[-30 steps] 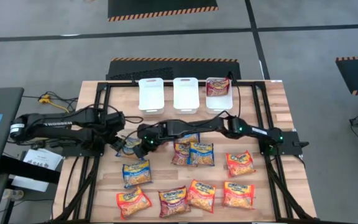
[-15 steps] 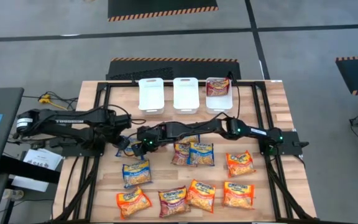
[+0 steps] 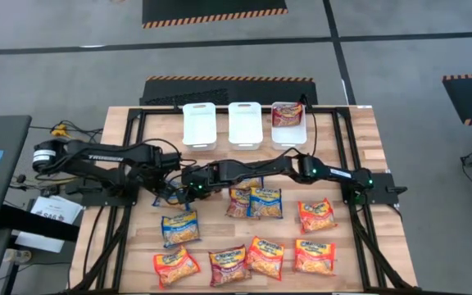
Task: Sort Maruchan noodles
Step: Put the top left blue noodle soup pack into the middle white bin
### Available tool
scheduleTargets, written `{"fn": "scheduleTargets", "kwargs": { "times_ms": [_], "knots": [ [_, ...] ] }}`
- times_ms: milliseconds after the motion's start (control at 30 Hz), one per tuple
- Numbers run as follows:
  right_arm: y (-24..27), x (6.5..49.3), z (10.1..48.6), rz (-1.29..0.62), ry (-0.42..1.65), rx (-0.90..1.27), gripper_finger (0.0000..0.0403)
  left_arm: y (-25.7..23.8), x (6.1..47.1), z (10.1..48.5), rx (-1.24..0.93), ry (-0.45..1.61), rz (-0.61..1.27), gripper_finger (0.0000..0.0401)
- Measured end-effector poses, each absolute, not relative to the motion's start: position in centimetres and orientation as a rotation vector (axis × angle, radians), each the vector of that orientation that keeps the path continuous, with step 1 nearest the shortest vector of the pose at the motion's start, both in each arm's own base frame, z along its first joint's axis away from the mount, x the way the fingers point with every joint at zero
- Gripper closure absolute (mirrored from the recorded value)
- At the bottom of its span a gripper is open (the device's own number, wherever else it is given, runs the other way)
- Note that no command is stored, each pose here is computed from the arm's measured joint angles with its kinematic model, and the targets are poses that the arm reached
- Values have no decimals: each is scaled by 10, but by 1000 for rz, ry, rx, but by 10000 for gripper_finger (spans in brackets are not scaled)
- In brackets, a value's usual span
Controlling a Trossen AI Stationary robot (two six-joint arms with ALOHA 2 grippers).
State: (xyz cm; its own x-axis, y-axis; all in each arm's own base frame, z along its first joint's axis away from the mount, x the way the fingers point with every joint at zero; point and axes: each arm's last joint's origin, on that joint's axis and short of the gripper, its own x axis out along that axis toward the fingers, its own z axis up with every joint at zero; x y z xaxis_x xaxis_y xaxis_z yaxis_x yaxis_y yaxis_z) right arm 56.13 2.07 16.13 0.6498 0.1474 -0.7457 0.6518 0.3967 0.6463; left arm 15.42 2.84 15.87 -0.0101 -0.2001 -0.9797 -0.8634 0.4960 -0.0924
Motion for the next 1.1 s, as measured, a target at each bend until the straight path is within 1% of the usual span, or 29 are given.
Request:
{"fn": "scheduleTargets", "kwargs": {
  "times_ms": [100,233,400,600,800,967,1100],
  "knots": [
    [21,562,153,-380,862,1166,216,29,159,155,-966,1518,672,269],
    [22,566,145,-356,845,1172,217,27,167,149,-972,1516,613,269],
    [24,567,145,-341,837,1179,217,27,168,147,-966,1535,605,269],
    [27,566,145,-309,866,1182,216,27,169,147,-965,1533,538,269],
    [30,566,146,-237,899,1181,217,27,169,147,-953,1536,518,269],
    [30,573,151,-161,826,1165,217,26,169,147,-944,1546,483,269],
    [32,580,136,-122,791,1219,217,27,170,147,-941,1536,516,269]
  ]
}}
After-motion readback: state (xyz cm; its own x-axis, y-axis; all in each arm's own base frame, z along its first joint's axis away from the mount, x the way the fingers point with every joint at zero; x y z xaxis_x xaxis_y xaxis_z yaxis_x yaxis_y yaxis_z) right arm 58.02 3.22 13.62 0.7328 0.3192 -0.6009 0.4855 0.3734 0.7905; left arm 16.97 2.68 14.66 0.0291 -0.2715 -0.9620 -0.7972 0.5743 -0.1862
